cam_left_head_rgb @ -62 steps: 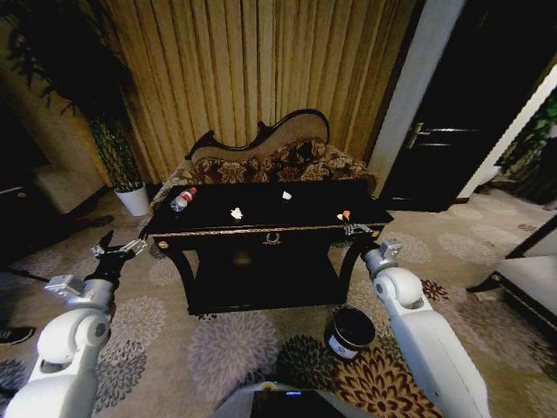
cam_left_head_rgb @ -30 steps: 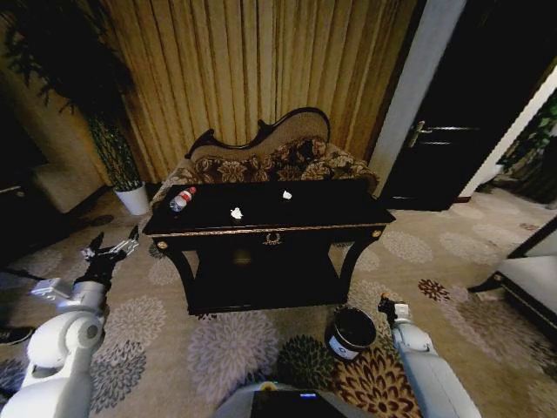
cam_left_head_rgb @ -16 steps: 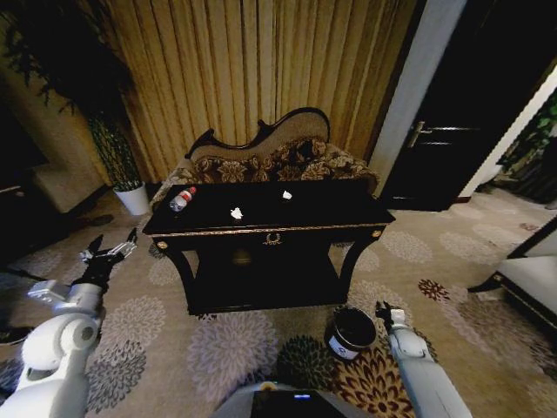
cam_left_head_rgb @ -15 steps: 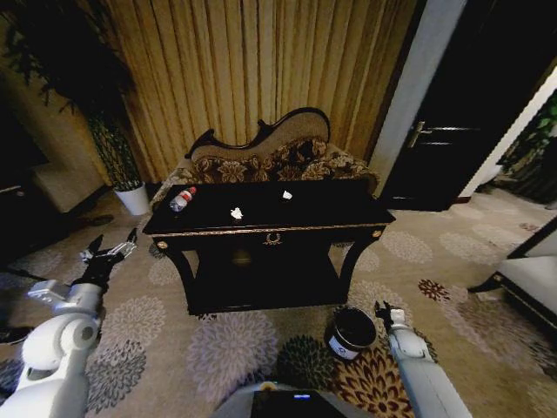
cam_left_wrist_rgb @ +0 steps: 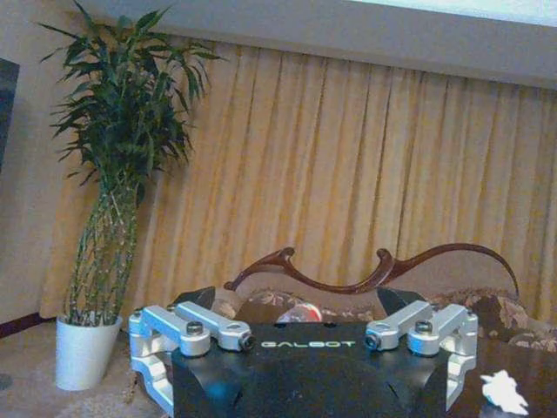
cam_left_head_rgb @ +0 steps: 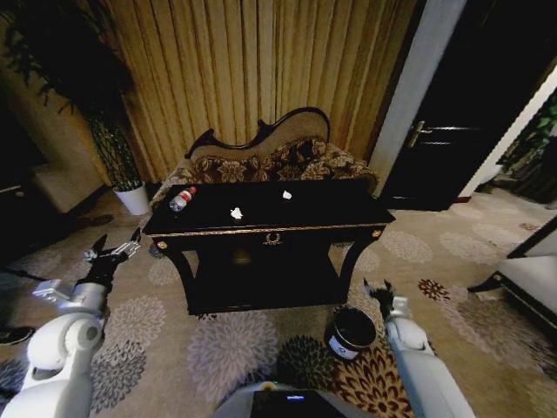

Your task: Move to the front of the table and place the trash on the table into the trash bin.

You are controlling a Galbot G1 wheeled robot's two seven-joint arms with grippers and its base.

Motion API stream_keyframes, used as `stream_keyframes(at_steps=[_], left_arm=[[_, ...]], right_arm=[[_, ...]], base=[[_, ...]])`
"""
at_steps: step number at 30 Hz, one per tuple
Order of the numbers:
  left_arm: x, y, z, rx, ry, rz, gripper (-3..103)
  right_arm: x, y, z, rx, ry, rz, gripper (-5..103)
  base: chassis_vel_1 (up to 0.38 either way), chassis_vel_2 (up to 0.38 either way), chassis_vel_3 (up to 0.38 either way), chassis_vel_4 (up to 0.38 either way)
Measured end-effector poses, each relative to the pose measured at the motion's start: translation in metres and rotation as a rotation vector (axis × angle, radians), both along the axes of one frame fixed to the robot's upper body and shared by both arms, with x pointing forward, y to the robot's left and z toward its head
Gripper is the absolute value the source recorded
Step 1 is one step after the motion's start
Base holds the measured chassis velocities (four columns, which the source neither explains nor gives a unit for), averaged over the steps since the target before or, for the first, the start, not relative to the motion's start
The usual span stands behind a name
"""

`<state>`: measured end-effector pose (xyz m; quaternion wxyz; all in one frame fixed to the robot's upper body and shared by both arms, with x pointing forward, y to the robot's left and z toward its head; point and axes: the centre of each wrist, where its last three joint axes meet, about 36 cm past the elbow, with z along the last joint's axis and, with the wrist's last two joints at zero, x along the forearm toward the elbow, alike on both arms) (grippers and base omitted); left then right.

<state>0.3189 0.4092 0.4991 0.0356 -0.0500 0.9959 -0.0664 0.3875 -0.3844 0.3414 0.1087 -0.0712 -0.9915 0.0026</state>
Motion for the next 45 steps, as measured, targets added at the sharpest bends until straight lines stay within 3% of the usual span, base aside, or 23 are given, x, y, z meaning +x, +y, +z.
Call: stream_keyframes(at_steps=[1, 2, 4, 7, 10, 16, 23, 45], left_arm=[[0.000, 0.000, 0.000, 0.002, 0.002, 0.000, 100], [0.000, 0.000, 0.000, 0.002, 0.002, 0.000, 100], [0.001, -0.001, 0.001, 0.007, 0.000, -0.005, 100], [0.002, 0.001, 0.004, 0.018, -0.006, -0.009, 100], [0.003, 0.002, 0.005, 0.024, -0.012, -0.012, 100], [0.007, 0.004, 0.007, 0.026, -0.008, -0.023, 100], [0.014, 0.007, 0.014, -0.023, 0.073, -0.068, 100], [0.009, 0.003, 0.013, 0.007, 0.087, -0.066, 100]], right_arm=[[0.002, 0.018, 0.029, 0.072, -0.049, 0.045, 99], [0.002, 0.018, 0.029, 0.072, -0.049, 0.045, 99], [0.005, 0.042, 0.068, 0.172, -0.117, 0.120, 100], [0.006, 0.061, 0.096, 0.196, -0.177, 0.186, 100], [0.004, 0.070, 0.108, 0.184, -0.203, 0.220, 100], [-0.003, 0.087, 0.125, 0.089, -0.239, 0.275, 100], [-0.009, 0.094, 0.140, 0.022, -0.297, 0.313, 100], [-0.015, 0.108, 0.132, 0.059, -0.221, 0.359, 100]], base=[[0.000, 0.000, 0.000, 0.000], [0.000, 0.000, 0.000, 0.000], [0.000, 0.000, 0.000, 0.000], [0.000, 0.000, 0.000, 0.000], [0.000, 0.000, 0.000, 0.000], [0.000, 0.000, 0.000, 0.000], [0.000, 0.000, 0.000, 0.000], [0.000, 0.000, 0.000, 0.000]])
